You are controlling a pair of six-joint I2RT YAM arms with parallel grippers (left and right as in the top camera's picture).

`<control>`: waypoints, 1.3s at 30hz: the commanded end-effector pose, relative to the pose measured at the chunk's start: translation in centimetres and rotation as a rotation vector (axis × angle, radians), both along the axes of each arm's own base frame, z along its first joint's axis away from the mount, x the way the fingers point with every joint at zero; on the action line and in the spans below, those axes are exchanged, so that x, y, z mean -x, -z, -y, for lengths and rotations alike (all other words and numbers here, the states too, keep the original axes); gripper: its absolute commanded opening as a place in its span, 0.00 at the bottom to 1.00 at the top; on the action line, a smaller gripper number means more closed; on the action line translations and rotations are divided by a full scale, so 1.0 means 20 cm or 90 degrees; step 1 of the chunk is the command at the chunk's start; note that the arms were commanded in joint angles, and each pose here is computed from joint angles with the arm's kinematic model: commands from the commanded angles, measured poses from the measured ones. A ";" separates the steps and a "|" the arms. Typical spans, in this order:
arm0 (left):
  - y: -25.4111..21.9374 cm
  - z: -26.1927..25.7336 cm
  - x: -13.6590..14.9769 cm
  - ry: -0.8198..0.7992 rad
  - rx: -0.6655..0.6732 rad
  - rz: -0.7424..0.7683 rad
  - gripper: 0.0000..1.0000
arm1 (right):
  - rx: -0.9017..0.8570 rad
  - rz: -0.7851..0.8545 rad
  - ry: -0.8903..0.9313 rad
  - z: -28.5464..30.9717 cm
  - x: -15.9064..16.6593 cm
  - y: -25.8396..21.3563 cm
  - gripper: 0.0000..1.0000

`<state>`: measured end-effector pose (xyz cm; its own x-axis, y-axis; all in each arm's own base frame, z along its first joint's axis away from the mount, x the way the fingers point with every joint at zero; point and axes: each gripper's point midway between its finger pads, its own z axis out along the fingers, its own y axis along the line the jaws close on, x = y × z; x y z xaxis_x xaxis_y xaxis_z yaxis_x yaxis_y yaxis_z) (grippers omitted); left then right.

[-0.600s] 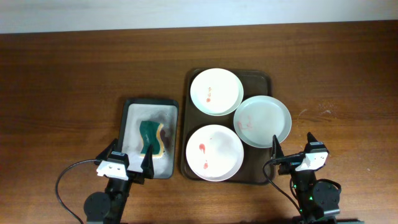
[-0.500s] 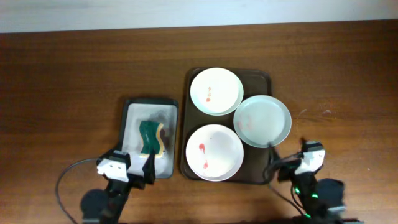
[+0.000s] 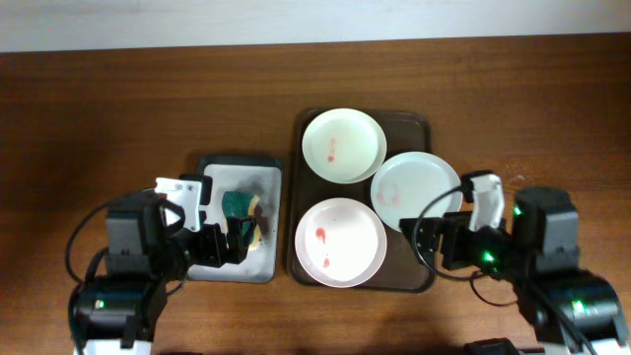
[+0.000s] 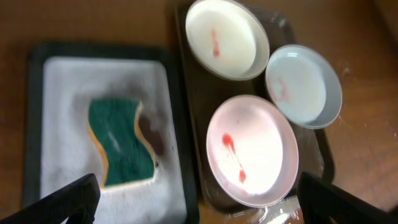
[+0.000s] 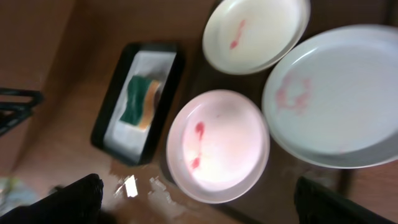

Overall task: Clean dirty plates on tray and stack at the side
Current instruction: 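Move the right gripper to the rim of the front-right white plate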

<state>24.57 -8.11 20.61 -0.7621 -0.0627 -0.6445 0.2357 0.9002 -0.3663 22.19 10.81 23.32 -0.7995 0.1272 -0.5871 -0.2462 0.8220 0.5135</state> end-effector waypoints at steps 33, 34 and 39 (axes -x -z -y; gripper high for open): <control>0.04 -0.15 0.20 -0.065 -0.089 -0.103 0.94 | 0.287 -0.500 0.093 0.08 0.03 0.91 0.42; 0.04 -0.15 0.20 -0.063 -0.091 -0.102 0.97 | 0.280 -0.496 0.099 0.14 0.02 0.89 0.43; 0.03 -0.15 0.19 -0.064 -0.090 -0.092 1.00 | 0.292 -0.499 0.070 0.23 0.06 0.89 0.43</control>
